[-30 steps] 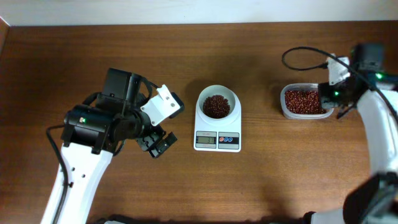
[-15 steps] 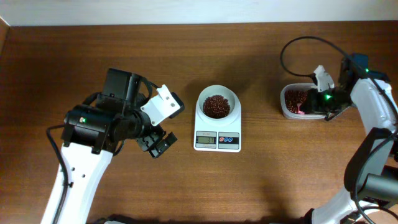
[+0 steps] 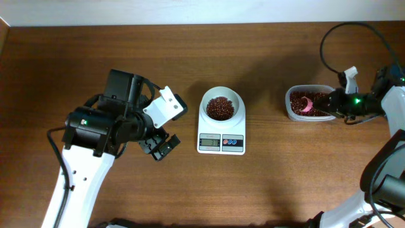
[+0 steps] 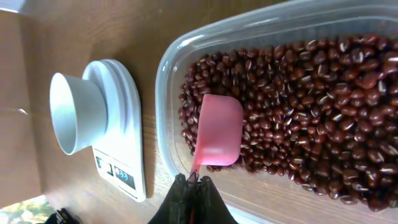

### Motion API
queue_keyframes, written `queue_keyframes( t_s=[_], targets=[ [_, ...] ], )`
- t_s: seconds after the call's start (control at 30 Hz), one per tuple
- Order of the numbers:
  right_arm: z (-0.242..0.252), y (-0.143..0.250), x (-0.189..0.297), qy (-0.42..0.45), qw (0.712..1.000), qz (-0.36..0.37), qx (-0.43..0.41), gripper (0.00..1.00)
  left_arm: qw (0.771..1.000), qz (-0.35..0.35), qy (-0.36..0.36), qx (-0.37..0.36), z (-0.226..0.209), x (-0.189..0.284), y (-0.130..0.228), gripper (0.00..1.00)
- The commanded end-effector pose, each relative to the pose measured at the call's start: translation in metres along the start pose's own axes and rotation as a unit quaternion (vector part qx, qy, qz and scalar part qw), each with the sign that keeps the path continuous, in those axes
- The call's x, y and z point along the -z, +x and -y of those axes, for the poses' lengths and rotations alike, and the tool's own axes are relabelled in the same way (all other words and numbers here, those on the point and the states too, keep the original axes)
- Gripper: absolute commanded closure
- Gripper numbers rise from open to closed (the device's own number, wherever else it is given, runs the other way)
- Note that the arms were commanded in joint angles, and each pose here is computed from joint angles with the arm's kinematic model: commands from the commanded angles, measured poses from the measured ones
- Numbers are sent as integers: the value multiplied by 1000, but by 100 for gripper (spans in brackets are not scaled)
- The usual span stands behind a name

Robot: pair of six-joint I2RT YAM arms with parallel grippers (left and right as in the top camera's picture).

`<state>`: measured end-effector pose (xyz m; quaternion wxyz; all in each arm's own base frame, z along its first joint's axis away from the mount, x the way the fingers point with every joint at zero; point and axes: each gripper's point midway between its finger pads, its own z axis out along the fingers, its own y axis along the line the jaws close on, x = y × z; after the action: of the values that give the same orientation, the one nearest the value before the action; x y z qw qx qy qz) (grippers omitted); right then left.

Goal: Scoop and weigh 50g on scale
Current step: 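Move the scoop back into the tub and scoop beans, then carry the filled scoop over the white bowl with the right gripper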

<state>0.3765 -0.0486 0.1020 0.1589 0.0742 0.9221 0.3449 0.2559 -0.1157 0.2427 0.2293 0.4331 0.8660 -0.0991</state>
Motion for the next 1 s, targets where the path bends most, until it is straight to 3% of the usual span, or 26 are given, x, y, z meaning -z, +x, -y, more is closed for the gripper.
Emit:
queue_keyframes(
  t_s=[0.0, 0.47, 0.97],
  targets=[
    [-4, -4, 3, -37, 999, 15, -3, 96, 1000, 9, 1, -9, -1, 3, -4, 1],
    [3, -6, 30, -83, 994, 53, -52, 96, 1000, 9, 1, -9, -1, 3, -4, 1],
    [-38, -6, 43, -201, 975, 69, -71, 96, 1000, 9, 1, -9, -1, 3, -4, 1]
  ],
)
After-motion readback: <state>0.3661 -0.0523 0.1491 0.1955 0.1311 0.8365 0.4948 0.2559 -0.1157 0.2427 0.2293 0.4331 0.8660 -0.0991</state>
